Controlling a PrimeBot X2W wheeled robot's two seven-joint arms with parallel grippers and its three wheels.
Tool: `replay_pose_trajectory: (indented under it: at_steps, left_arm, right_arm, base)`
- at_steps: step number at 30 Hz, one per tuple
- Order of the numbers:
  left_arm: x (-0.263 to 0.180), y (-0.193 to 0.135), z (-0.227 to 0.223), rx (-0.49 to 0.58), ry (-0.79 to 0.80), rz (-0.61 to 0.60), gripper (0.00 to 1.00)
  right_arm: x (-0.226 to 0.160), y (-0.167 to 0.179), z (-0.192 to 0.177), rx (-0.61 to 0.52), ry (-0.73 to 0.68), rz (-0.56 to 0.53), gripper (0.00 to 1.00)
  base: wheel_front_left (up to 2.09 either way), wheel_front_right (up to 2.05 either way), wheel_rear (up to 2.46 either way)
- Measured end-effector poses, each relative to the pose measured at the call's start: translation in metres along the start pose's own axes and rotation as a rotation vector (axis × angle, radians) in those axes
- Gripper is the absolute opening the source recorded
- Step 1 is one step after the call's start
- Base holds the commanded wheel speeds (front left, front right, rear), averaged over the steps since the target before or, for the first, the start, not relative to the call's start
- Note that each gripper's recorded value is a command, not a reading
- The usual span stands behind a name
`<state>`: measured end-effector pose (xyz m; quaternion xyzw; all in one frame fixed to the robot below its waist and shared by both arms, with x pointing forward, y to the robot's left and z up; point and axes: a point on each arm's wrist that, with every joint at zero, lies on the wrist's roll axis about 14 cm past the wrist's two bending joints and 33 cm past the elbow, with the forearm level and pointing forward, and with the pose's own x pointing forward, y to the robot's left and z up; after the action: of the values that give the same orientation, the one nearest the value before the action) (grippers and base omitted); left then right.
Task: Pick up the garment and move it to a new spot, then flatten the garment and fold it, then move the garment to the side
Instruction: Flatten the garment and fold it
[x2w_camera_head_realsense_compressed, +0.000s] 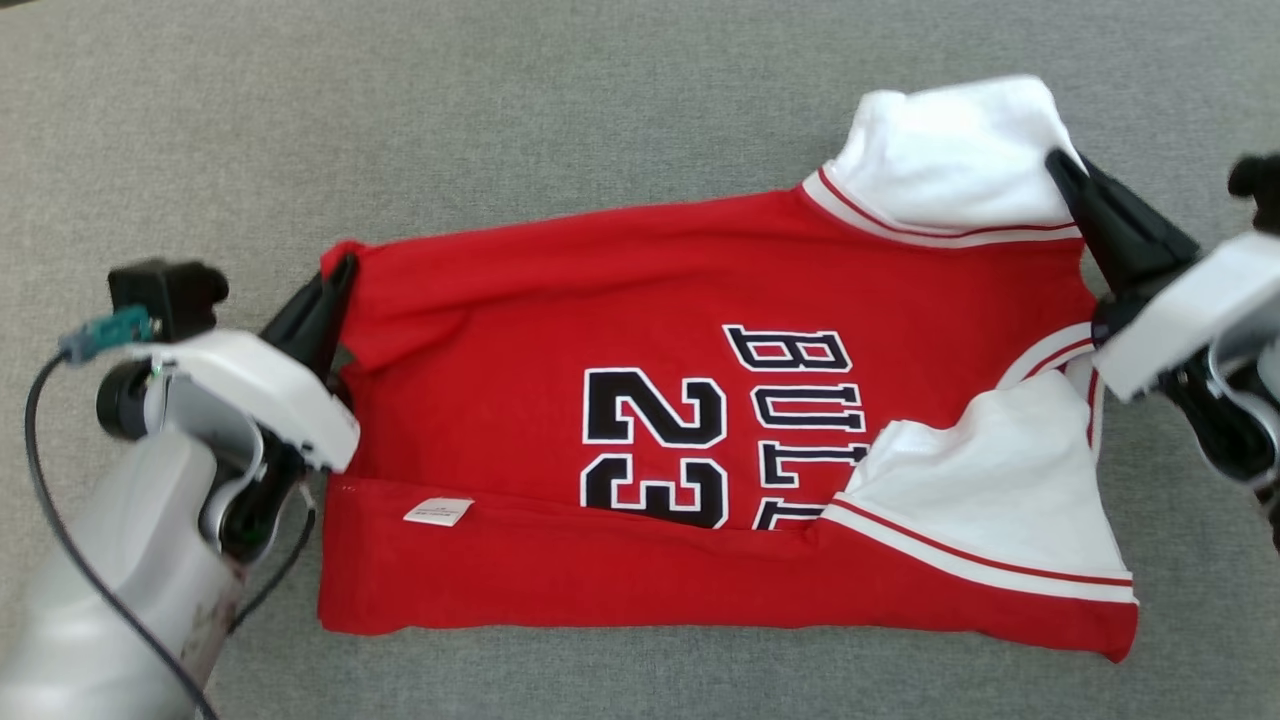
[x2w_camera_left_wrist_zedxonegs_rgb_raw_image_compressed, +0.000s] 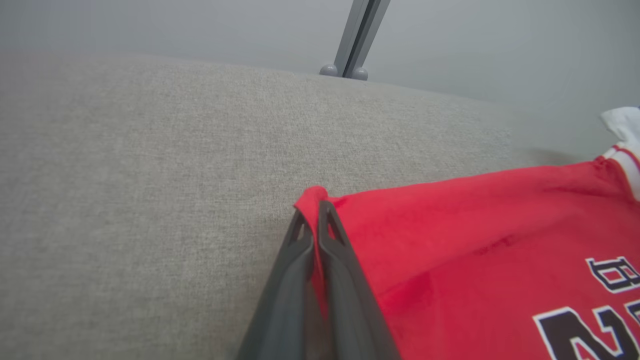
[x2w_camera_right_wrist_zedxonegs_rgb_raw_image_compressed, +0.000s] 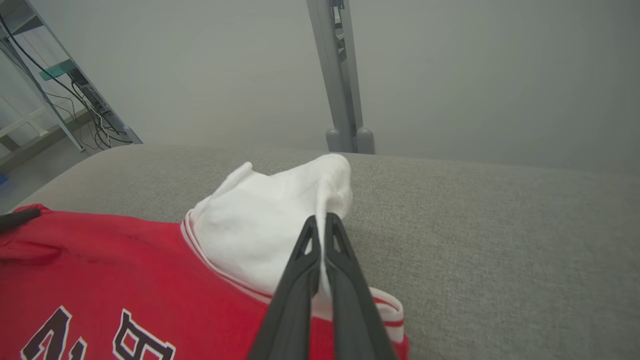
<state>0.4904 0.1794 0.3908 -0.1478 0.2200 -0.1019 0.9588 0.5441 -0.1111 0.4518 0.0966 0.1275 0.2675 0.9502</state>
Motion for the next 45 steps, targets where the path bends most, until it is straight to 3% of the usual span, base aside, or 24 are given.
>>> replay_pose_trajectory:
  at_steps: [21, 22, 23, 24, 25, 26, 31, 36, 40, 45]
  left_arm:
    - [-0.083, -0.006, -0.039, -0.183, 0.085, 0.100, 0.00]
    - [-0.084, -0.006, -0.042, -0.187, 0.092, 0.103, 0.00]
    - [-0.086, -0.005, -0.044, -0.192, 0.096, 0.112, 0.00]
    - [-0.086, -0.005, -0.044, -0.192, 0.096, 0.112, 0.38]
    - [-0.087, -0.005, -0.045, -0.195, 0.099, 0.117, 0.76]
    - [-0.088, -0.005, -0.045, -0.198, 0.095, 0.122, 1.00]
    - [-0.093, -0.005, -0.030, -0.210, -0.005, 0.143, 1.00]
    - [-0.097, -0.011, 0.010, -0.163, -0.189, 0.151, 1.00]
    - [-0.101, -0.029, 0.042, -0.077, -0.301, 0.123, 1.00]
    - [-0.105, -0.048, 0.093, 0.056, -0.476, 0.103, 1.00]
  right_arm:
    - [-0.117, 0.033, -0.088, 0.267, 0.139, -0.049, 0.00]
    - [-0.121, 0.034, -0.092, 0.273, 0.151, -0.058, 0.16]
    - [-0.125, 0.035, -0.096, 0.279, 0.157, -0.067, 0.49]
    - [-0.125, 0.035, -0.096, 0.279, 0.157, -0.067, 1.00]
    - [-0.128, 0.035, -0.099, 0.285, 0.159, -0.077, 1.00]
    - [-0.130, 0.035, -0.101, 0.286, 0.159, -0.087, 1.00]
    - [-0.140, 0.031, -0.089, 0.294, 0.076, -0.142, 1.00]
    - [-0.146, 0.007, -0.036, 0.209, -0.146, -0.239, 1.00]
    - [-0.153, -0.001, 0.011, 0.131, -0.336, -0.315, 1.00]
    - [-0.151, 0.012, 0.041, 0.031, -0.412, -0.342, 1.00]
  base:
    - [0.00, 0.00, 0.00]
    - [0.00, 0.00, 0.00]
    - [0.00, 0.00, 0.00]
    - [0.00, 0.00, 0.00]
    - [0.00, 0.00, 0.00]
    - [0.00, 0.00, 0.00]
    - [0.00, 0.00, 0.00]
    - [0.00, 0.00, 0.00]
    - [0.00, 0.00, 0.00]
    - [0.00, 0.00, 0.00]
